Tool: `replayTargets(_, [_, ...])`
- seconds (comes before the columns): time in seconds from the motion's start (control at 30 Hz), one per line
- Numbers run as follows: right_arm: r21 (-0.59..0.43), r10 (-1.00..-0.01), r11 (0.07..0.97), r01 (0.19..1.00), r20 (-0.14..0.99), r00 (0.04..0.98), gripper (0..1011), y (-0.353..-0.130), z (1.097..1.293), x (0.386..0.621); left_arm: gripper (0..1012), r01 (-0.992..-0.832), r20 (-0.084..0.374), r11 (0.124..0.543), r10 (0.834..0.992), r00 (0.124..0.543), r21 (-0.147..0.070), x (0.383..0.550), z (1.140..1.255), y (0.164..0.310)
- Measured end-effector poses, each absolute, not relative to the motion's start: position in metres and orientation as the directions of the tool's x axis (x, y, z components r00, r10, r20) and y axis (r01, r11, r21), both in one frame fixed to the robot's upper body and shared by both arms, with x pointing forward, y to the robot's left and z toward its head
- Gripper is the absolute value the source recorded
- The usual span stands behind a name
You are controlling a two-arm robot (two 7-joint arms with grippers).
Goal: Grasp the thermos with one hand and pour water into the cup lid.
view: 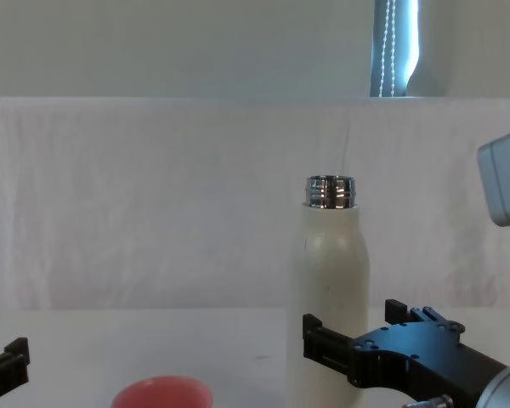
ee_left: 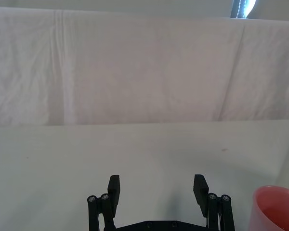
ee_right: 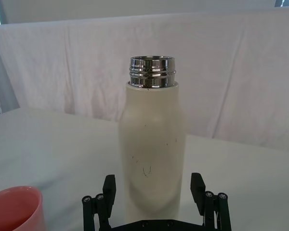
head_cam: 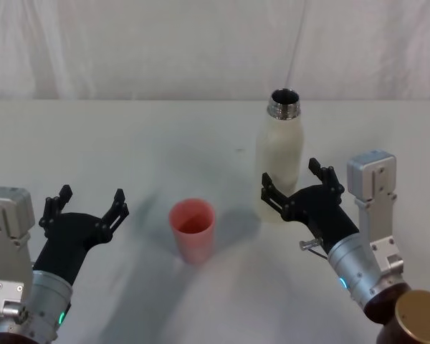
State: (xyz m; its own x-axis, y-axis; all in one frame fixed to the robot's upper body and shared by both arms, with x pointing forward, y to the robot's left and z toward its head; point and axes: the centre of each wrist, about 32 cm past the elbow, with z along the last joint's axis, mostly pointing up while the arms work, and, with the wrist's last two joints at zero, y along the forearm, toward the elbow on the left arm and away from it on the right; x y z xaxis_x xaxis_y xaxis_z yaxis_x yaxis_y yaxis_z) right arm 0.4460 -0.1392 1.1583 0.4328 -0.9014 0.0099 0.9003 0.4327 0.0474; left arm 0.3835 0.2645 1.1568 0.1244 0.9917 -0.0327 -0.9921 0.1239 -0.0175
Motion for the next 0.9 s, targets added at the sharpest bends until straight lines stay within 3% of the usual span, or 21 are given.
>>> replayTargets(0.9, [0.036, -0.899, 0.437, 0.899, 0.014, 0.437, 1001, -0.131, 1.155, 0.473, 1001, -0.992, -0.033, 0.124, 0.992, 0.124, -0.018, 0.384, 1.157, 0.265])
